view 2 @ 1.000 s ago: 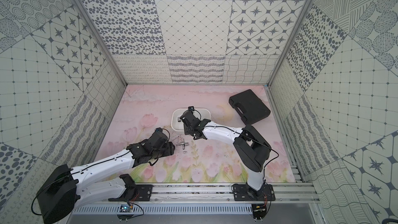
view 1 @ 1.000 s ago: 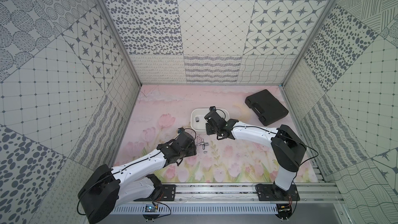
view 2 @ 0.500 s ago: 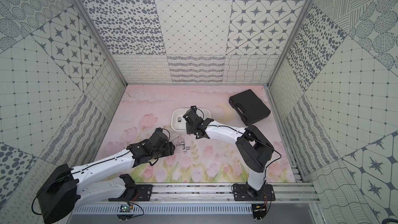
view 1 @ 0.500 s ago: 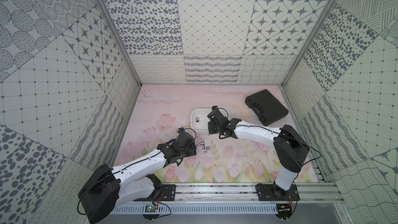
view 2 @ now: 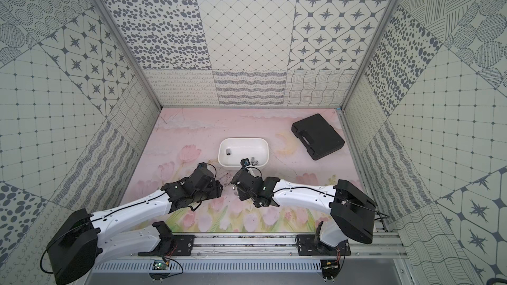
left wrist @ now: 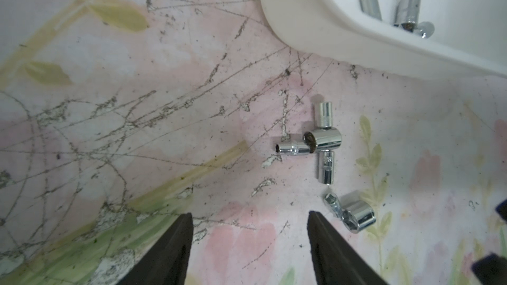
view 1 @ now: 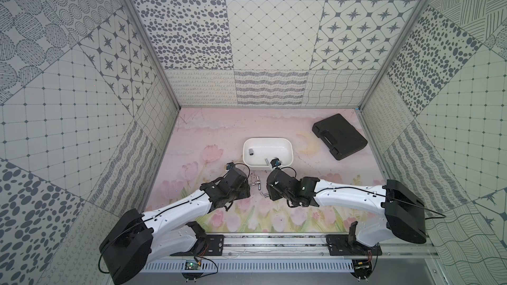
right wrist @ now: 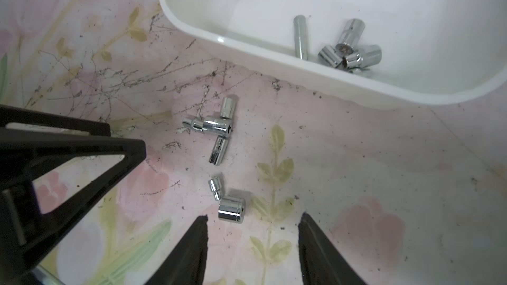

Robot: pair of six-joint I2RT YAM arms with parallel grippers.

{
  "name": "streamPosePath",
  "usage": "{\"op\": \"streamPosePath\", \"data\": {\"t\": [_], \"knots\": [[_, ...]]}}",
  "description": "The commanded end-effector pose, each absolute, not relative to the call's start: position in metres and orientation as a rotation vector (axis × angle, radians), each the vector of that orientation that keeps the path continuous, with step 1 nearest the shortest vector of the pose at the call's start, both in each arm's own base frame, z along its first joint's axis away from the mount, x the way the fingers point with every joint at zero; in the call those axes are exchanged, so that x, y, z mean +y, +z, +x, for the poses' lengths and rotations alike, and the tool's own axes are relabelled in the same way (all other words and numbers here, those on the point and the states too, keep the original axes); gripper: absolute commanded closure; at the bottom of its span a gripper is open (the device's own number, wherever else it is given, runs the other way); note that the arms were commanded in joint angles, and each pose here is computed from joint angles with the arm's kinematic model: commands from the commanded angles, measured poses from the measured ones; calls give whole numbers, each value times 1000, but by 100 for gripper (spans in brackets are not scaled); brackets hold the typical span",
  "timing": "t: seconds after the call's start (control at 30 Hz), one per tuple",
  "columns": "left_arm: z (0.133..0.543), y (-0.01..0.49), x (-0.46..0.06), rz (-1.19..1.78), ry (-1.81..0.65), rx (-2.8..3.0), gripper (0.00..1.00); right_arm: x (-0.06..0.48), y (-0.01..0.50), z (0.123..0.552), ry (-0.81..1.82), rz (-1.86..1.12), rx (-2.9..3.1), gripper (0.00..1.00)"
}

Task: Put the socket on the desktop into the storage box
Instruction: Pick up the socket head from the center of the board.

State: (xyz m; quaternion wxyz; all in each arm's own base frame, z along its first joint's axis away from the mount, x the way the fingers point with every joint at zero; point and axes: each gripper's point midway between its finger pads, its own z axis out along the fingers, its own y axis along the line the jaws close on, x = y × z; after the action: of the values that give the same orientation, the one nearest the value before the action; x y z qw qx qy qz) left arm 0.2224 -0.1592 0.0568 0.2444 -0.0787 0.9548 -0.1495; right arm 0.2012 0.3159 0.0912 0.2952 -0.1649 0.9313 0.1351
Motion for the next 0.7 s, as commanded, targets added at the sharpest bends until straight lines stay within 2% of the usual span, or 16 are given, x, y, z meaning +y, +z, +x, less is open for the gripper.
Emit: {"op": "streamPosePath", "data": {"t": [0.0,0.4,0.57,0.67], "knots": [[221,56,-153,-213,-367,2612,29,321,79,188,330,-445,2512,43],[222,58,-152,-215,-362,2605,29,314,28,148,229,-416,2645,40],[222,58,-152,-217,-360,2602,29,321,11,133,210,-448,2688,48],[222,59,-151,-216,-356,2599,29,321,1,124,191,-448,2713,58]]}}
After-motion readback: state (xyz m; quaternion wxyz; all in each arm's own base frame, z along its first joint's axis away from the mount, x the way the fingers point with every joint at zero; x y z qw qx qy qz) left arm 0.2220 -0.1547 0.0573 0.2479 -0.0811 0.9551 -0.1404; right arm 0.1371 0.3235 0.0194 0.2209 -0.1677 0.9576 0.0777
